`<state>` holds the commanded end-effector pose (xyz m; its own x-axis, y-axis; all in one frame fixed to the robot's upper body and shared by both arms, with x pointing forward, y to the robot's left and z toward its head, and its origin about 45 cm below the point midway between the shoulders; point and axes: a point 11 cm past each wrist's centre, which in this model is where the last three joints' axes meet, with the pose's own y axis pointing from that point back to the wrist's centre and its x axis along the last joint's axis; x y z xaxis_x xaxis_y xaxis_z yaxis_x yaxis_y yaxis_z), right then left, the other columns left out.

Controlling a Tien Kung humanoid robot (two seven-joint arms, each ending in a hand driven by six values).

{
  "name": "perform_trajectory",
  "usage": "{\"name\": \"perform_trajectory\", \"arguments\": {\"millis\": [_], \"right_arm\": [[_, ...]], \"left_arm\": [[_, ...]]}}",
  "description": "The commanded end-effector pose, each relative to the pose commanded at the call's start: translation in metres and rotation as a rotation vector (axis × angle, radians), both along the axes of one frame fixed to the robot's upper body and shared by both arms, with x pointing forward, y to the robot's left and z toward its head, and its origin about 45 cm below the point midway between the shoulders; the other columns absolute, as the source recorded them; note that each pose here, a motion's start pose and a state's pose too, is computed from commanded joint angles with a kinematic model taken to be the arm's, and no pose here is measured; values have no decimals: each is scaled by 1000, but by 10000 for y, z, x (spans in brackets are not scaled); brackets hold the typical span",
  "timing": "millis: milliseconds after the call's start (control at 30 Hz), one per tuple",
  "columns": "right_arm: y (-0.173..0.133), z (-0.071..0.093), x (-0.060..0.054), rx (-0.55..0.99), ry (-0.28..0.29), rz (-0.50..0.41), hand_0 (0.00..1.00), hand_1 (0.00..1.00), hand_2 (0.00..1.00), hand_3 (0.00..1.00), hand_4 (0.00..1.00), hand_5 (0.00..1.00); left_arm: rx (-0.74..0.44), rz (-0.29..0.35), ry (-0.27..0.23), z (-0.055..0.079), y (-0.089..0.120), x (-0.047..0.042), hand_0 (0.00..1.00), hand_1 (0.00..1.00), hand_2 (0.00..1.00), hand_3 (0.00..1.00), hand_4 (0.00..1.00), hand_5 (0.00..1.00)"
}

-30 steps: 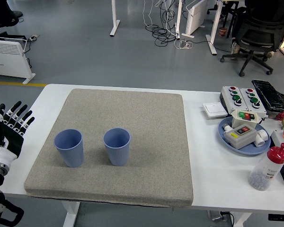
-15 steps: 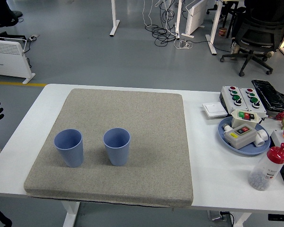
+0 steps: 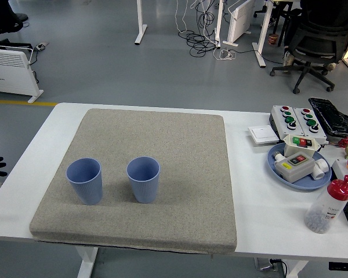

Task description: Push cup pick cup insert cup

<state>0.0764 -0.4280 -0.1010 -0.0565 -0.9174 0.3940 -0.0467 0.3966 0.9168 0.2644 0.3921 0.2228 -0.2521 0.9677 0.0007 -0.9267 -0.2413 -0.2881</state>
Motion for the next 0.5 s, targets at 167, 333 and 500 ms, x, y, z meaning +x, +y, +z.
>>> {"name": "perform_trajectory", "arguments": {"millis": [167, 333, 500], "right_arm": [[0, 1, 6, 0, 1, 3, 708, 656, 662, 580, 81, 459], [2, 3, 21, 0, 0, 5, 708, 653, 662, 580, 80, 460], [6, 4, 33, 1, -3, 5, 705, 652, 659, 580, 80, 462]], "left_arm": [[88, -60, 66, -200, -175, -77, 367, 475, 470, 445, 561, 998], [178, -150, 143, -393, -370, -106, 403, 492, 482, 456, 556, 998], [208, -213, 201, -536, -504, -73, 503, 559, 539, 477, 554, 998]]}}
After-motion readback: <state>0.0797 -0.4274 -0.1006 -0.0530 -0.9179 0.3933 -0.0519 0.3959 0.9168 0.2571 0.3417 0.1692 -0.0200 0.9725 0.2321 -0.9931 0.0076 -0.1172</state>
